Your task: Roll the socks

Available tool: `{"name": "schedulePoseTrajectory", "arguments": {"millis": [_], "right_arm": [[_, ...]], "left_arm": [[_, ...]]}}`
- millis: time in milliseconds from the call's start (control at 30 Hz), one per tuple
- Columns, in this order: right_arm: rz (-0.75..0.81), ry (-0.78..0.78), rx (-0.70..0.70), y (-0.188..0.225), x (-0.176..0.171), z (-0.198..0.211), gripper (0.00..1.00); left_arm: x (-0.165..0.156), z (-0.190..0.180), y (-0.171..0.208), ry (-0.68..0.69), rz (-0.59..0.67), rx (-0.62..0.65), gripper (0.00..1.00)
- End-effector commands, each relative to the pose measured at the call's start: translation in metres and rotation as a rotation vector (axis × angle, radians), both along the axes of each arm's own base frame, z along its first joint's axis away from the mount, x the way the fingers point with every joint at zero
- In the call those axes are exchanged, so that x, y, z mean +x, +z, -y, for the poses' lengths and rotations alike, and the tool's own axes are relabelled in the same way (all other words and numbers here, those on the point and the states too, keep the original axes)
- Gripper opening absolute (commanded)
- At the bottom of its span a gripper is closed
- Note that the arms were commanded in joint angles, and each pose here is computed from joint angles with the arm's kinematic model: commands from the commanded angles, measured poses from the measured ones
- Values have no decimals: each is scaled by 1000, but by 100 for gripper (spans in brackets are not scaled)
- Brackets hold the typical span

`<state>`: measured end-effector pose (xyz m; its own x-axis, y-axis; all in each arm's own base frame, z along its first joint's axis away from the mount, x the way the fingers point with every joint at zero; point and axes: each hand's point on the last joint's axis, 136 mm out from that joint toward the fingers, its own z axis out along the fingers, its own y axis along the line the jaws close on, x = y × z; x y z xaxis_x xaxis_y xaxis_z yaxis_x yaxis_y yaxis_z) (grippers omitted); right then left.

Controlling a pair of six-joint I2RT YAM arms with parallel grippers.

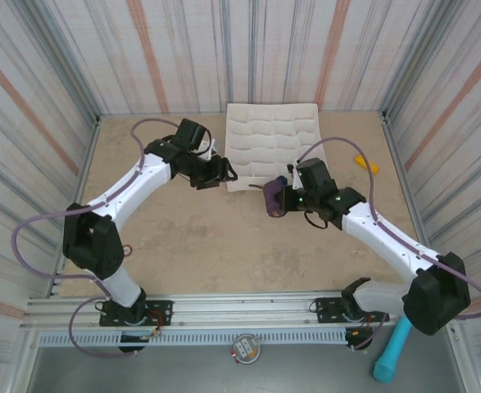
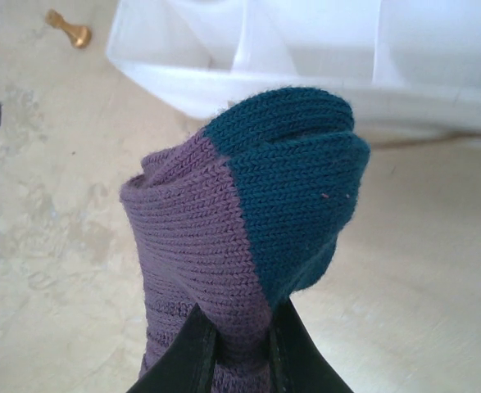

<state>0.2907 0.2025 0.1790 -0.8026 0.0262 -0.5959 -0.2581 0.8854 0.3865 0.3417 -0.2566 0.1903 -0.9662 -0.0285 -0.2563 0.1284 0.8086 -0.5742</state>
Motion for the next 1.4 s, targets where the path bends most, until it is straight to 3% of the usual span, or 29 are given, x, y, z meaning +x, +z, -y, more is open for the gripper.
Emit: {"name": "schedulePoseTrajectory", "arguments": {"millis": [0, 300, 367, 567, 700, 1200, 1367], "right_arm": [[69, 26, -168, 6, 15, 16, 0], [248, -92, -272, 43, 62, 30, 0], [271, -99, -294, 46, 71, 33, 0], [300, -120, -357, 40, 99, 42, 0], [328, -117, -364, 36, 116, 45, 0], [365, 53, -352, -9, 131, 2, 0], [373, 95, -360, -23, 121, -8, 0]], "left_arm": [[13, -19, -19, -11, -20, 143, 65], [69, -18, -62, 19, -39, 239, 43], [74, -18, -69, 24, -55, 237, 39], [77, -22, -75, 44, -70, 242, 12], [73, -25, -72, 43, -75, 254, 3], [50, -54, -70, 27, -59, 340, 0], [48, -60, -72, 27, -70, 338, 0]]}}
